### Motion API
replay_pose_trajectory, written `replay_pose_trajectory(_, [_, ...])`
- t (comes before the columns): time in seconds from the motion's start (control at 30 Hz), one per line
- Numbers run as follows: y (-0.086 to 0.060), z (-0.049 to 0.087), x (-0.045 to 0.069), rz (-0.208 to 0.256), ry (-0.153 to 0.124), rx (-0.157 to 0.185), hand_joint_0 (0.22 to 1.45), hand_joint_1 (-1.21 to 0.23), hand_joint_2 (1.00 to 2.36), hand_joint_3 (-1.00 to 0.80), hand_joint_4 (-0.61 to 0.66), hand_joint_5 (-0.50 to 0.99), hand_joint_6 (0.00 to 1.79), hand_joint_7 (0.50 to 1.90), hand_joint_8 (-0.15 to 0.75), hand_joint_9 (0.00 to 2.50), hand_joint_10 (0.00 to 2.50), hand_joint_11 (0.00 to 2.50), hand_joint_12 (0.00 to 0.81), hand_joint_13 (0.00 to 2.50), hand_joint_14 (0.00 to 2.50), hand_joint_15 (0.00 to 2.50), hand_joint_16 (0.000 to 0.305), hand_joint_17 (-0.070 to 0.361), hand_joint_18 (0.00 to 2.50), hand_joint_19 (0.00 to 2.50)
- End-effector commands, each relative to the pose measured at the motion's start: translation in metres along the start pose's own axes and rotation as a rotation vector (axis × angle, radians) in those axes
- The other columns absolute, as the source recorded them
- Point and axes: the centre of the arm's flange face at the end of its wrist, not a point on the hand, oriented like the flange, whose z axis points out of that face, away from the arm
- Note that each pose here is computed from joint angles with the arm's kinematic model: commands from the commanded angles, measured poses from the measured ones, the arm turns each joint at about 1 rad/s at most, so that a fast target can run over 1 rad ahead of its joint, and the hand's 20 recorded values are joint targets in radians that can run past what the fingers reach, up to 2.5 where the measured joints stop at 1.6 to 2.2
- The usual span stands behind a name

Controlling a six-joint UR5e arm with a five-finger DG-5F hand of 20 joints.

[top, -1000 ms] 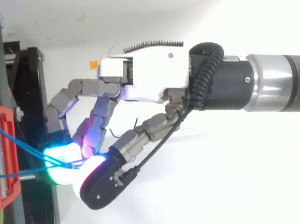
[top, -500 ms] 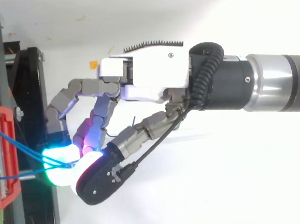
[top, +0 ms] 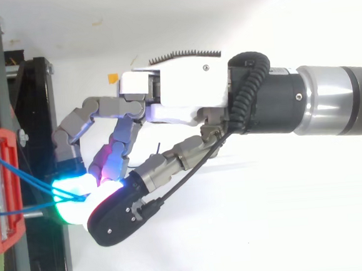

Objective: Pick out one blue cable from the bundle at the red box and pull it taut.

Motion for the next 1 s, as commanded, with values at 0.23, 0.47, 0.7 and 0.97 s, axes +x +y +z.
replay_pose_trajectory(0.23, [0.0008, 0.0006, 0.0001, -0.001, 0.000, -0.005, 0.76, -0.92, 1.01, -0.39, -0.06, -0.09, 0.93, 1.19, 0.297, 1.27, 0.03, 0.87, 0.336, 0.96, 0.02, 0.55, 0.049, 0.111, 0.92, 0.75])
replay_pose_trajectory(0.47, [0.0018, 0.0010, 0.0001, 0.001, 0.000, -0.004, 0.63, -0.85, 1.00, -0.50, -0.03, -0.08, 0.94, 0.99, 0.300, 1.29, 0.03, 0.86, 0.330, 0.97, 0.02, 0.55, 0.049, 0.110, 0.92, 0.76])
replay_pose_trajectory(0.7, [0.0025, 0.0014, 0.0001, 0.001, 0.000, -0.005, 0.49, -0.77, 1.00, -0.50, 0.03, -0.08, 0.90, 0.95, 0.320, 1.30, 0.03, 0.84, 0.363, 0.99, 0.02, 0.54, 0.055, 0.124, 0.95, 0.75])
replay_pose_trajectory(0.97, [0.0053, 0.0029, -0.0002, 0.001, 0.006, -0.011, 0.49, -0.66, 1.00, -0.50, 0.04, -0.08, 0.88, 0.91, 0.314, 1.29, 0.03, 0.81, 0.366, 0.99, 0.02, 0.54, 0.056, 0.126, 0.94, 0.76])
